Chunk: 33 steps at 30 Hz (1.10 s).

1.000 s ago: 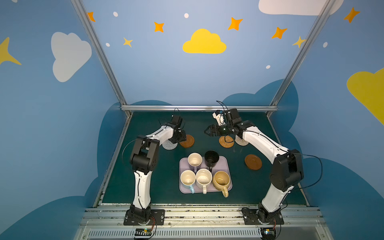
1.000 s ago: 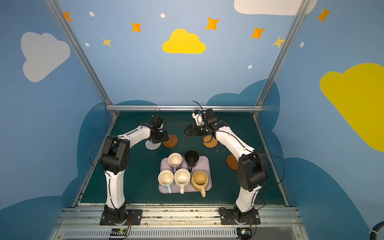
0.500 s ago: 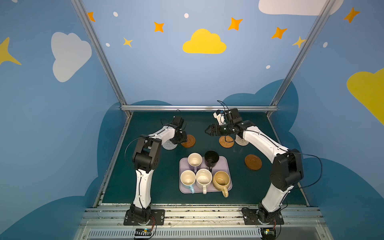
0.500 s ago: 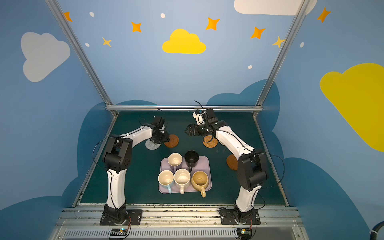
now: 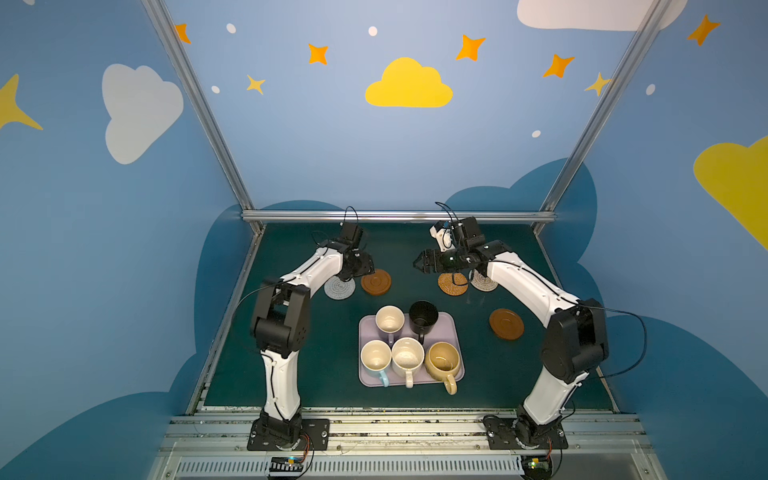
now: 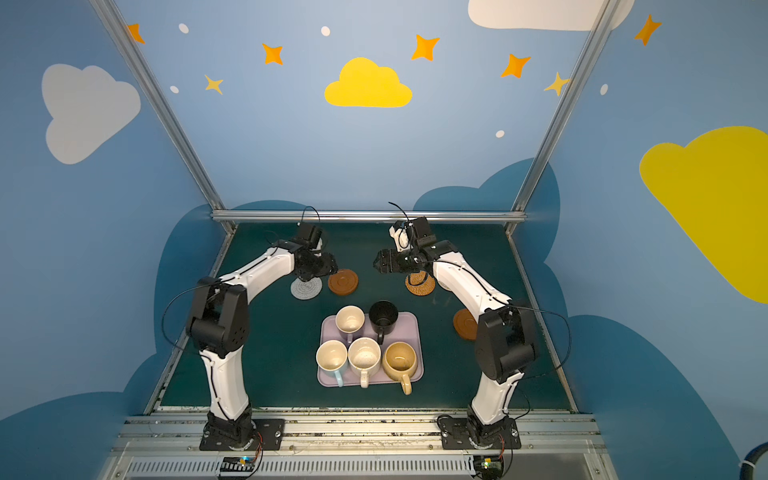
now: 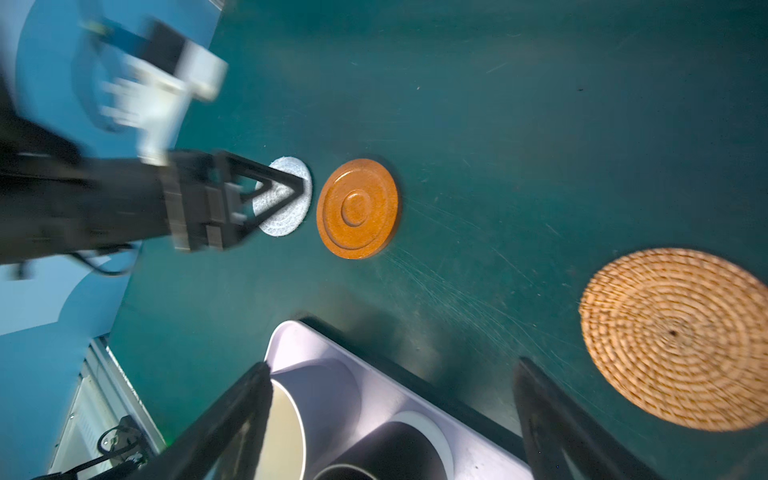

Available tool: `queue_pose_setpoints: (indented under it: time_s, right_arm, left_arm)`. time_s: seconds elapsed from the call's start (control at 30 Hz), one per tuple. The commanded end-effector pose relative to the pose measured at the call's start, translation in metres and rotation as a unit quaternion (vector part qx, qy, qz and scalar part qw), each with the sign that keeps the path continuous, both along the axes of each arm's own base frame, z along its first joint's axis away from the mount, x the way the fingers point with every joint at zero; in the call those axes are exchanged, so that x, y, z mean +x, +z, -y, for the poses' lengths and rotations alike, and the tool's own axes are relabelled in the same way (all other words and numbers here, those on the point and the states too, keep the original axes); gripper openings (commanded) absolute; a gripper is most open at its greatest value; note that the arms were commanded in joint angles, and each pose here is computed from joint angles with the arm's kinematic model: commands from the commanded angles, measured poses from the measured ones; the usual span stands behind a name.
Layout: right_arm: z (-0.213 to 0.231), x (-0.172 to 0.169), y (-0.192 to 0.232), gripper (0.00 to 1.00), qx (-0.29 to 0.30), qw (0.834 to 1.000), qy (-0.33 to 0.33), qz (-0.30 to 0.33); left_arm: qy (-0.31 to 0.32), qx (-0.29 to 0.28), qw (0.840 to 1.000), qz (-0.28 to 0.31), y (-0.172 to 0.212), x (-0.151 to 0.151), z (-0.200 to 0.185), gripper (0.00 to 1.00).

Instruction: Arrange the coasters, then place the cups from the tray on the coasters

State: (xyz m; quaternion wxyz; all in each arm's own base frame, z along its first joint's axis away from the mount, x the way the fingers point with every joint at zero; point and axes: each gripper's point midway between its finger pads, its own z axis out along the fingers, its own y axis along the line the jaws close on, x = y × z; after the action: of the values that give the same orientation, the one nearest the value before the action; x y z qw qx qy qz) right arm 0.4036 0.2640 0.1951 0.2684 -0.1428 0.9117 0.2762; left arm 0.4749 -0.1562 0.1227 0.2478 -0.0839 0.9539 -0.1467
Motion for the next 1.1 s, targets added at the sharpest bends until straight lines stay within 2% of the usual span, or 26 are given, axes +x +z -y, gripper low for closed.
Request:
queue_pose_setpoints:
  time_s: [0.0, 0.07, 0.13, 0.27, 0.33, 0.4, 0.47, 0.53, 0.63, 0.73, 0.8, 0.97, 1.07]
  right_arm:
    - [0.018, -0.004, 0.020, 0.90, -0.017, 1.000, -0.019, 0.015]
    - [0.025, -0.002, 0.020, 0.90, -0.025, 0.999, -0.033, 0.016]
    - [0.033, 0.002, 0.018, 0.90, -0.033, 0.998, -0.049, 0.016]
    - [0.053, 0.011, 0.016, 0.90, -0.068, 0.995, -0.076, 0.018]
    - [0.070, 0.008, 0.014, 0.90, -0.090, 0.990, -0.106, 0.000]
    - [0.090, -0.004, -0.001, 0.90, -0.099, 0.977, -0.177, -0.064]
    - [0.091, -0.014, -0.014, 0.90, -0.099, 0.975, -0.174, -0.094]
    - [0.099, -0.016, -0.030, 0.90, -0.103, 0.967, -0.202, -0.118]
    - [0.097, -0.012, -0.038, 0.84, -0.106, 0.969, -0.186, -0.121]
    - [0.088, -0.004, -0.033, 0.80, -0.125, 0.978, -0.147, -0.074]
    - [0.088, -0.003, -0.034, 0.80, -0.128, 0.979, -0.143, -0.069]
    - [0.086, -0.009, -0.039, 0.85, -0.110, 0.980, -0.138, -0.091]
    - [0.096, -0.008, -0.058, 0.81, -0.123, 0.974, -0.148, -0.122]
  left_arm:
    - [-0.009, -0.055, 0.998, 0.037, 0.046, -0.009, 0.002, 0.89]
    - [-0.023, -0.107, 0.992, 0.055, 0.062, -0.015, 0.008, 0.99]
    - [-0.039, -0.160, 0.984, 0.066, 0.077, -0.025, 0.016, 1.00]
    - [-0.066, -0.212, 0.972, 0.078, 0.093, -0.051, 0.031, 1.00]
    - [-0.066, -0.219, 0.971, 0.072, 0.093, -0.059, 0.033, 0.99]
    - [-0.041, -0.223, 0.973, 0.034, 0.093, -0.070, 0.026, 0.99]
    - [-0.049, -0.195, 0.979, 0.033, 0.097, -0.079, 0.025, 0.99]
    - [-0.055, -0.202, 0.978, 0.016, 0.095, -0.087, 0.028, 0.99]
    - [-0.071, -0.210, 0.975, 0.024, 0.095, -0.090, 0.034, 0.98]
    - [-0.091, -0.207, 0.973, 0.050, 0.100, -0.089, 0.040, 0.98]
    - [-0.104, -0.214, 0.969, 0.067, 0.106, -0.089, 0.045, 1.00]
    - [-0.114, -0.221, 0.966, 0.071, 0.111, -0.088, 0.053, 1.00]
    - [-0.134, -0.233, 0.962, 0.047, 0.106, -0.090, 0.067, 1.00]
